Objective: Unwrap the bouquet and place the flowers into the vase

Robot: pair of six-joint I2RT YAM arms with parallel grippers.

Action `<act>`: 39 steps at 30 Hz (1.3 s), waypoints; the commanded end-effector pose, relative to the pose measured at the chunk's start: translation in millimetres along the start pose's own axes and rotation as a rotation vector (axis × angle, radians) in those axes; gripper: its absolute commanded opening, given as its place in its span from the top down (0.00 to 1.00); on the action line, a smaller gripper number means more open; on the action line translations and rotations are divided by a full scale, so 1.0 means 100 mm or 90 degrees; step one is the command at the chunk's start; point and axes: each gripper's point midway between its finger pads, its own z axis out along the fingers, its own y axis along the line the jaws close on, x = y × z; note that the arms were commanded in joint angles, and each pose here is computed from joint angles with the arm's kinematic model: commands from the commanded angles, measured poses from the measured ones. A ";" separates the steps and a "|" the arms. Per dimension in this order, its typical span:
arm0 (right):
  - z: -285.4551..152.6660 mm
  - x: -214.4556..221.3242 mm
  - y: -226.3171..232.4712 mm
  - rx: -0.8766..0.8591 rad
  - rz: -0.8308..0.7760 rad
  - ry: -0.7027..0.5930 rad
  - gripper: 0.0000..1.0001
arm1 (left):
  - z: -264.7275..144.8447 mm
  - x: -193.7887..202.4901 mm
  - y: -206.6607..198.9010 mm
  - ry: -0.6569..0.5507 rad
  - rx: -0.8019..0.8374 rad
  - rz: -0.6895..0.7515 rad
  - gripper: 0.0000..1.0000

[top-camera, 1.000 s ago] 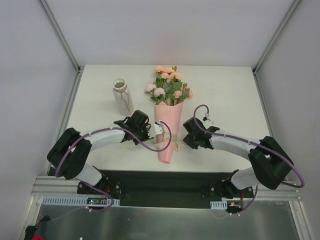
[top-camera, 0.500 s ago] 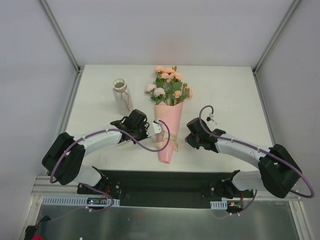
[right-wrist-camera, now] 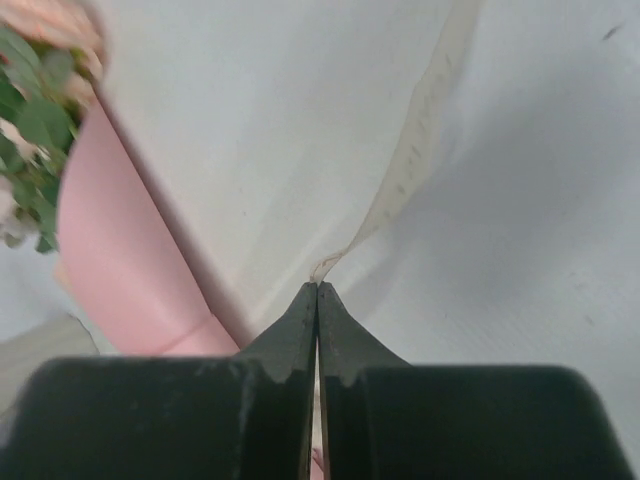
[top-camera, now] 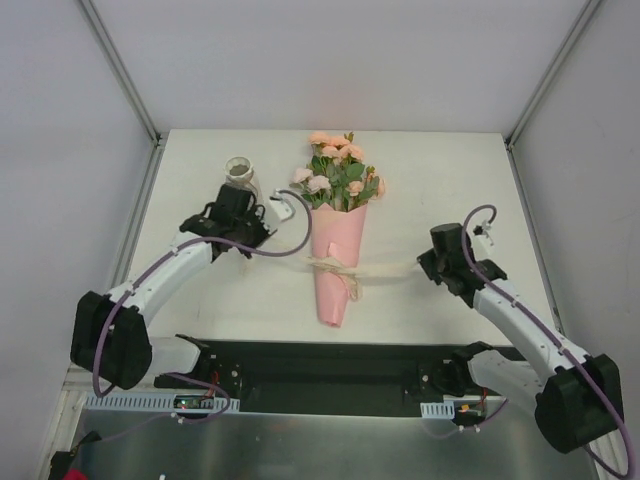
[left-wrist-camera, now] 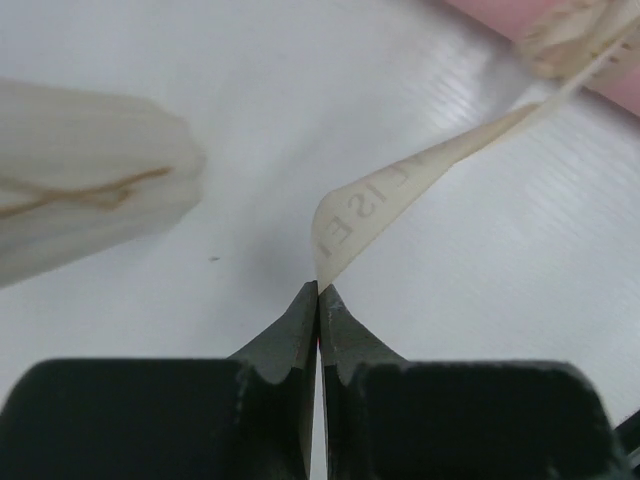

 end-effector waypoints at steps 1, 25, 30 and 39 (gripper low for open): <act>-0.30 -0.68 0.03 0.009 -0.021 -0.110 0.99 | -0.52 -0.09 0.18 -0.059 -0.021 -0.094 1.00; -0.84 -1.76 -0.25 0.053 -0.079 -0.261 0.19 | -1.39 0.96 1.14 -0.039 -0.274 -0.384 0.01; -0.87 -1.22 0.32 -0.015 -0.323 -0.236 0.02 | -1.45 0.62 0.95 -0.116 -0.190 -0.391 0.01; -0.96 0.42 0.94 -0.177 -0.916 -0.163 0.04 | -1.45 0.47 0.82 -0.154 -0.142 -0.423 0.01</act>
